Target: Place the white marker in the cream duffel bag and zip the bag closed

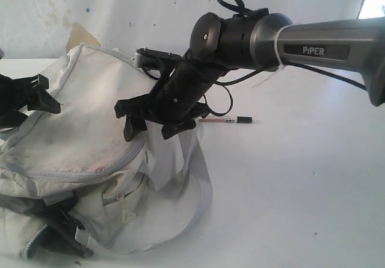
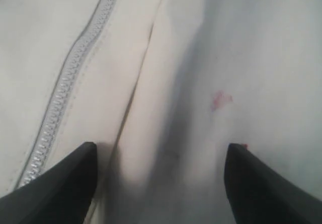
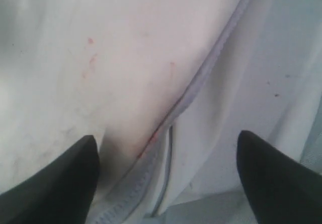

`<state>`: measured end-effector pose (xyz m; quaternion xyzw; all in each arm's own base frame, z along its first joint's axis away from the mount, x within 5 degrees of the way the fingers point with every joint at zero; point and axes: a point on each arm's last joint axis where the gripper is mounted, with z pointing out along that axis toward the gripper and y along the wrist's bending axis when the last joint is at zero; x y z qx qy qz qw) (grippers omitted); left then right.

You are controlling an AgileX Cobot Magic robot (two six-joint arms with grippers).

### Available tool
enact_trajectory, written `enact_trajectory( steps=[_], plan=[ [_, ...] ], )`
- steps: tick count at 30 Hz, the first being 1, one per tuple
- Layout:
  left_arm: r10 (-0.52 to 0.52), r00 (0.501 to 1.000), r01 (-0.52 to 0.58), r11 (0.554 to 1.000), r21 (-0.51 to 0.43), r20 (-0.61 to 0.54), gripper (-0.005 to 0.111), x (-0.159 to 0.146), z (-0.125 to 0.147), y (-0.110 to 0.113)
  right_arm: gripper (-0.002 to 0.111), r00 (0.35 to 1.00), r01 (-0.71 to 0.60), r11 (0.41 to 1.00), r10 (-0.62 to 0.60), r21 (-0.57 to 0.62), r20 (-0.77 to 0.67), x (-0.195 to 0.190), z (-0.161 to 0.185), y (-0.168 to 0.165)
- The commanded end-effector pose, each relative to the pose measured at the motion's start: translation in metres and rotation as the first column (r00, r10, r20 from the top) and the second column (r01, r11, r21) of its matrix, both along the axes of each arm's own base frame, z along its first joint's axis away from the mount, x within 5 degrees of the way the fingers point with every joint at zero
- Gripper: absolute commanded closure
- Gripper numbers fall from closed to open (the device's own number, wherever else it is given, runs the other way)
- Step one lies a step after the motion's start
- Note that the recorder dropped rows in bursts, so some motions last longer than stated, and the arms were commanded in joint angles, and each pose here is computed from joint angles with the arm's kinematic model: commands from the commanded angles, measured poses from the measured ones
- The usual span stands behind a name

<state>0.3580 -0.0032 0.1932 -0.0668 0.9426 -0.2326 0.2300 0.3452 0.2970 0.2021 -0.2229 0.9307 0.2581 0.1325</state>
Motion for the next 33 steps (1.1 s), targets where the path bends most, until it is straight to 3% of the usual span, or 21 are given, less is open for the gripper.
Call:
enact_trajectory(
  steps=[1,6,9,13,15,21,24,28,33],
  plan=[
    [0.005,1.000,-0.005,1.000,0.000,-0.001,0.029,0.004,-0.006,-0.001,0.038,1.000,-0.004,1.000,0.004,0.024,0.004,0.002,-0.003,0.003],
    [0.033,0.999,-0.033,0.999,0.020,0.017,0.033,0.008,-0.010,0.002,0.058,1.000,0.008,0.999,-0.009,0.033,0.025,0.004,-0.002,0.003],
    [0.046,0.999,-0.046,0.999,0.006,0.013,0.052,0.008,-0.009,0.001,0.078,0.999,0.014,0.999,-0.015,0.038,0.036,0.005,-0.002,0.004],
    [0.088,0.996,-0.088,0.996,-0.033,-0.004,0.088,0.008,-0.008,0.001,0.108,0.999,0.013,0.999,-0.015,0.040,0.047,0.006,-0.002,0.004],
    [0.130,0.991,-0.131,0.990,-0.057,-0.027,0.107,0.008,-0.008,0.004,0.108,0.999,0.009,0.999,-0.011,0.036,0.049,0.006,-0.002,0.003],
    [0.149,0.987,-0.154,0.984,-0.089,-0.056,0.106,0.006,-0.008,0.011,0.108,0.999,0.004,1.000,-0.005,0.027,0.046,0.006,-0.002,0.002],
    [0.174,0.980,-0.188,0.970,-0.154,-0.098,0.107,0.004,-0.007,0.014,0.108,0.997,0.011,1.000,-0.013,0.028,0.073,0.008,-0.002,0.002],
    [0.158,0.976,-0.191,0.950,-0.247,-0.148,0.107,-0.001,-0.002,0.019,0.108,0.978,0.002,1.000,-0.002,0.001,0.208,0.018,0.003,0.001],
    [0.242,0.964,-0.262,0.931,-0.255,-0.106,0.107,-0.012,0.013,0.039,0.108,0.951,0.016,1.000,-0.019,0.013,0.309,0.029,0.007,-0.002]
  ],
)
